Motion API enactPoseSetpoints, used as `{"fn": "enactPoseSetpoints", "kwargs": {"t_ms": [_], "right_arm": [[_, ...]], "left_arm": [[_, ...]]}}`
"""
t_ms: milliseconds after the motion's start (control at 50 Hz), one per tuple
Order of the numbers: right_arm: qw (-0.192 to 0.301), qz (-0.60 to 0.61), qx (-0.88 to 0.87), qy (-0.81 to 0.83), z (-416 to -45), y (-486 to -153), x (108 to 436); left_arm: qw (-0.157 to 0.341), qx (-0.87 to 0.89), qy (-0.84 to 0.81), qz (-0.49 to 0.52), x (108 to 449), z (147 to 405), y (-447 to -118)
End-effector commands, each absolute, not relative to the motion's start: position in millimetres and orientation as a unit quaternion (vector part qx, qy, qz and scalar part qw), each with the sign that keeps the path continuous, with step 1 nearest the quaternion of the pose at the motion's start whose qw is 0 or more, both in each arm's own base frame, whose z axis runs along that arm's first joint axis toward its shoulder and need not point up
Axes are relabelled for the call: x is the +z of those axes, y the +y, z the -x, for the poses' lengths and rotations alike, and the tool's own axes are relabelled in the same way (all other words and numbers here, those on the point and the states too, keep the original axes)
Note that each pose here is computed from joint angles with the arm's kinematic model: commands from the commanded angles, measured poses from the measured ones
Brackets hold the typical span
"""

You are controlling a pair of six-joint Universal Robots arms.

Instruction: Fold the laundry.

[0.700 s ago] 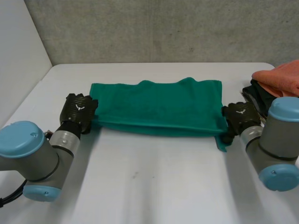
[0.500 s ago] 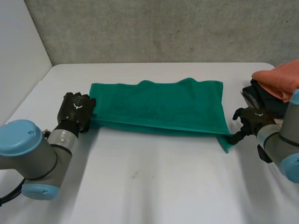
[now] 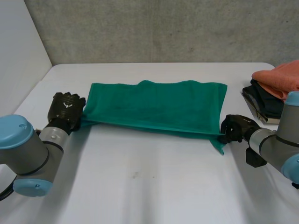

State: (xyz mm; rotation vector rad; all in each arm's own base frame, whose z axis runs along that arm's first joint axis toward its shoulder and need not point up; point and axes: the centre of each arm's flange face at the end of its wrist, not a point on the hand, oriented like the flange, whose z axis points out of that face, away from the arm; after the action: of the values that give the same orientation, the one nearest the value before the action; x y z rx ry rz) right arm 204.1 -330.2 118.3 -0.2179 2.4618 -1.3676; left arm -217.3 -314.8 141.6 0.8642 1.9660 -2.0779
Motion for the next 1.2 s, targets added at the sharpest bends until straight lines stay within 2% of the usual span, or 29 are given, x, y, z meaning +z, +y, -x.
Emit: {"fn": "enactPoseSetpoints", "kwargs": {"t_ms": [20, 120, 200, 540, 820, 900, 940, 1020, 1100, 1200], "right_arm": [[0.113, 0.106, -0.503, 0.85, -204.8, -331.3, 125.2], [0.06, 0.173, -0.545, 0.818, -200.3, -325.5, 156.8], [0.043, 0.201, -0.551, 0.809, -199.6, -320.0, 160.3], [0.025, 0.205, -0.566, 0.798, -199.7, -325.1, 161.4], [0.021, 0.209, -0.563, 0.799, -199.8, -326.3, 158.2], [0.008, 0.223, -0.565, 0.794, -199.4, -325.1, 162.6], [-0.002, 0.235, -0.565, 0.791, -199.5, -324.1, 163.9], [-0.044, 0.29, -0.572, 0.766, -198.7, -314.2, 186.5], [-0.087, 0.351, -0.558, 0.747, -196.0, -299.7, 205.2], [-0.143, 0.442, -0.509, 0.725, -189.6, -273.0, 224.5]], "left_arm": [[0.073, -0.671, 0.676, -0.296, 131.7, 215.7, -311.0], [0.07, -0.654, 0.691, -0.3, 116.6, 215.5, -312.6], [0.07, -0.643, 0.7, -0.302, 109.2, 214.1, -313.8], [0.062, -0.6, 0.736, -0.307, 108.5, 207.6, -302.6], [0.068, -0.601, 0.737, -0.302, 108.6, 201.0, -310.2], [0.073, -0.61, 0.731, -0.298, 118.4, 199.4, -309.9], [0.075, -0.629, 0.716, -0.293, 137.4, 199.6, -308.4], [0.08, -0.64, 0.706, -0.293, 158.1, 197.9, -296.4], [0.083, -0.643, 0.702, -0.296, 183.3, 194.9, -278.5], [0.1, -0.612, 0.712, -0.328, 210.3, 186.9, -241.1]]}}
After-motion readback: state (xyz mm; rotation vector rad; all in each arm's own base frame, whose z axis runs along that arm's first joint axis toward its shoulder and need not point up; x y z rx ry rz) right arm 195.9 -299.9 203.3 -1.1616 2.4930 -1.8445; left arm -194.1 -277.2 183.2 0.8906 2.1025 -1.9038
